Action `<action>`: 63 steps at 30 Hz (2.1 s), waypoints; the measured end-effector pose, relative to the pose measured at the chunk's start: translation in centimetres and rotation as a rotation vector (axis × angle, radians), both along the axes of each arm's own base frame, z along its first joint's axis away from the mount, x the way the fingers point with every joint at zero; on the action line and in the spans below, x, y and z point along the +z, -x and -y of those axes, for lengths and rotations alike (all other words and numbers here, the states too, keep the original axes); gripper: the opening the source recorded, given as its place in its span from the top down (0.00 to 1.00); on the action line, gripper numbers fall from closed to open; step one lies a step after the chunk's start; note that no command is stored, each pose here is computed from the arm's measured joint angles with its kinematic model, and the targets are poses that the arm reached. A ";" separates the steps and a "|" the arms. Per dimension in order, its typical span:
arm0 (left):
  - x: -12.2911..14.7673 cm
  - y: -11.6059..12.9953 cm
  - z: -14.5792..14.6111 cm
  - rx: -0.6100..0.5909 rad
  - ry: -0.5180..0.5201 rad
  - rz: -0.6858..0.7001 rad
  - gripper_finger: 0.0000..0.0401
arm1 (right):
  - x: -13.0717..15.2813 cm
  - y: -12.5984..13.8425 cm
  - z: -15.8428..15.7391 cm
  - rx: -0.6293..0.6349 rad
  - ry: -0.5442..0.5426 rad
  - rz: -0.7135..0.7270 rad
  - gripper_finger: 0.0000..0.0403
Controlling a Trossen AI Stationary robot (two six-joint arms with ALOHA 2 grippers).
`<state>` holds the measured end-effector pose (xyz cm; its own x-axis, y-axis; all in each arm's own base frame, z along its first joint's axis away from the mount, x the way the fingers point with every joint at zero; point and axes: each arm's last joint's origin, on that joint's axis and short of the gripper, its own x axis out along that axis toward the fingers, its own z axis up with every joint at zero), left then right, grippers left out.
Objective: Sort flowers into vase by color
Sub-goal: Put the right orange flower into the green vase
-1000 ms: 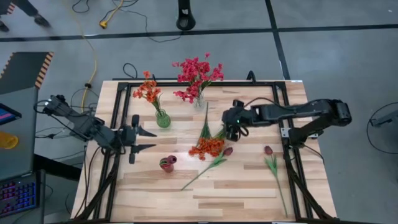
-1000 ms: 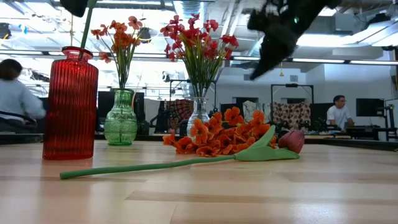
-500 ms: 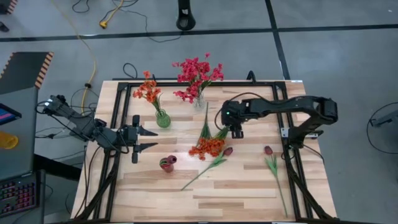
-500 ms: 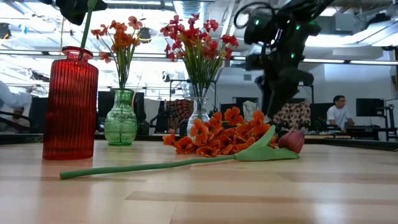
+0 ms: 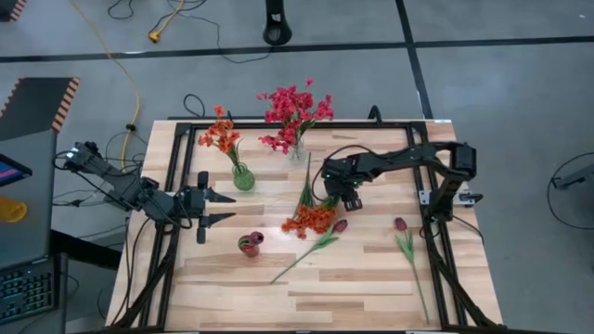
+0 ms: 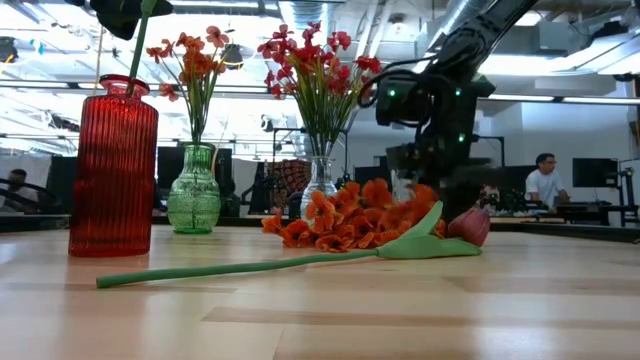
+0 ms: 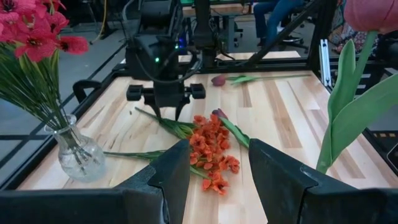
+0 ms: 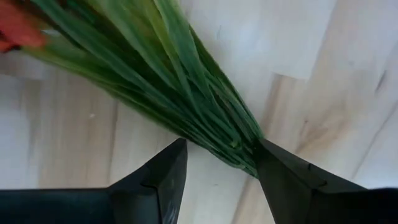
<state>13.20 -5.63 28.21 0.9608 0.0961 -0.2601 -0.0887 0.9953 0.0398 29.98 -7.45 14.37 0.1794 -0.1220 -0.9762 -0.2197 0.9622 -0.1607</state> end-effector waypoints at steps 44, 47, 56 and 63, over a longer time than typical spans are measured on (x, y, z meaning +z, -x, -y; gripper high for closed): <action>0.0 0.0 0.0 0.014 0.056 0.009 0.62 | 0.8 0.1 -0.1 -0.059 -0.043 -0.149 0.93; 0.0 0.0 0.0 0.017 0.072 0.010 0.62 | 1.6 -0.3 -0.4 -0.049 -0.044 -0.153 0.94; 0.0 0.0 0.0 0.018 0.074 0.010 0.62 | 3.1 -0.6 -1.6 -0.013 -0.051 -0.213 0.96; 0.0 0.0 0.0 0.018 0.073 0.010 0.62 | 4.2 -0.4 -2.6 -0.030 -0.062 -0.285 0.96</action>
